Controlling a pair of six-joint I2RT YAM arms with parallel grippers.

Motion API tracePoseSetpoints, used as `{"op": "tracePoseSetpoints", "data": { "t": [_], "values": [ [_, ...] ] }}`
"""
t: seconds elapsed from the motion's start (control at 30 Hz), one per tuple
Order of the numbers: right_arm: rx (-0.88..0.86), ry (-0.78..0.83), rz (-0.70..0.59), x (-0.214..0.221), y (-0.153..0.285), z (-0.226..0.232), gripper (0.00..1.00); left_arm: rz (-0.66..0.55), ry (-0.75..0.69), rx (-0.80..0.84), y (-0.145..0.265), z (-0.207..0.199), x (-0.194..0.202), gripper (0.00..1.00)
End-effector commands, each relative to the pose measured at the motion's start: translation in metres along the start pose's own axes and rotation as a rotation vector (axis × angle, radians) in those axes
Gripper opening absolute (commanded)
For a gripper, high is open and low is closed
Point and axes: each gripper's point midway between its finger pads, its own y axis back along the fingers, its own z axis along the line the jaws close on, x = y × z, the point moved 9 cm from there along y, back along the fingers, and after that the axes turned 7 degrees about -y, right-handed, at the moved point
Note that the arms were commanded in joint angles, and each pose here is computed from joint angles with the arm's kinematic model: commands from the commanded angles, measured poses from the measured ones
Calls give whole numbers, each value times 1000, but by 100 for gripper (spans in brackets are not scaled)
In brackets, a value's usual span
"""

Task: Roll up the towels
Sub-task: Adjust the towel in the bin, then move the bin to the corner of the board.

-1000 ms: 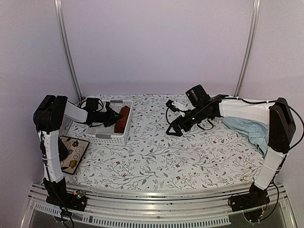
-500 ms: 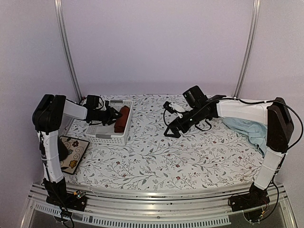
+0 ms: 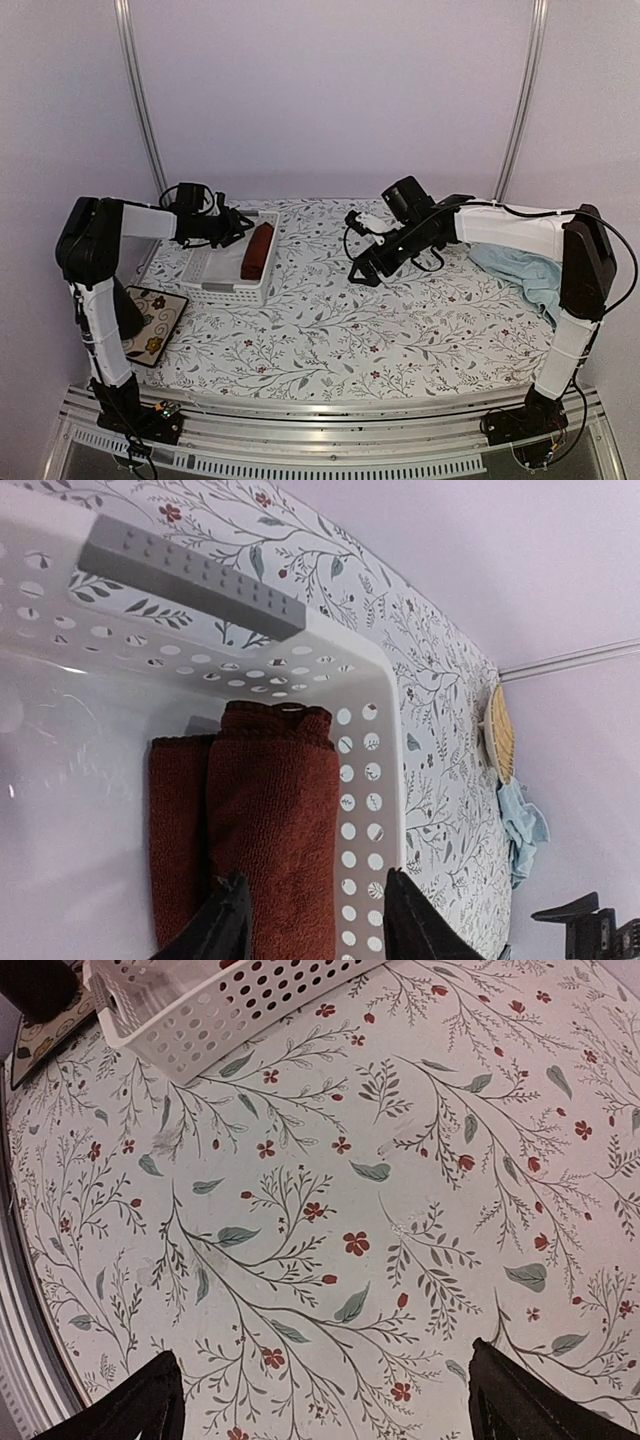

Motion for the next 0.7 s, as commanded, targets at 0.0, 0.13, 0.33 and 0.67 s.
{"op": "tracePoseSetpoints", "data": {
  "t": [0.0, 0.13, 0.33, 0.67],
  "values": [
    [265, -13, -29, -23, 24, -13, 99, -15, -101, -16, 11, -35, -13, 49],
    [380, 11, -107, -29, 53, -16, 99, -33, -184, -33, 26, -67, -15, 56],
    [489, -156, -151, -8, 74, -38, 99, 19, -254, -68, 37, -93, 3, 66],
    [628, -496, -139, 33, 112, -91, 99, 121, -365, -128, 60, -137, 61, 97]
  ]
}}
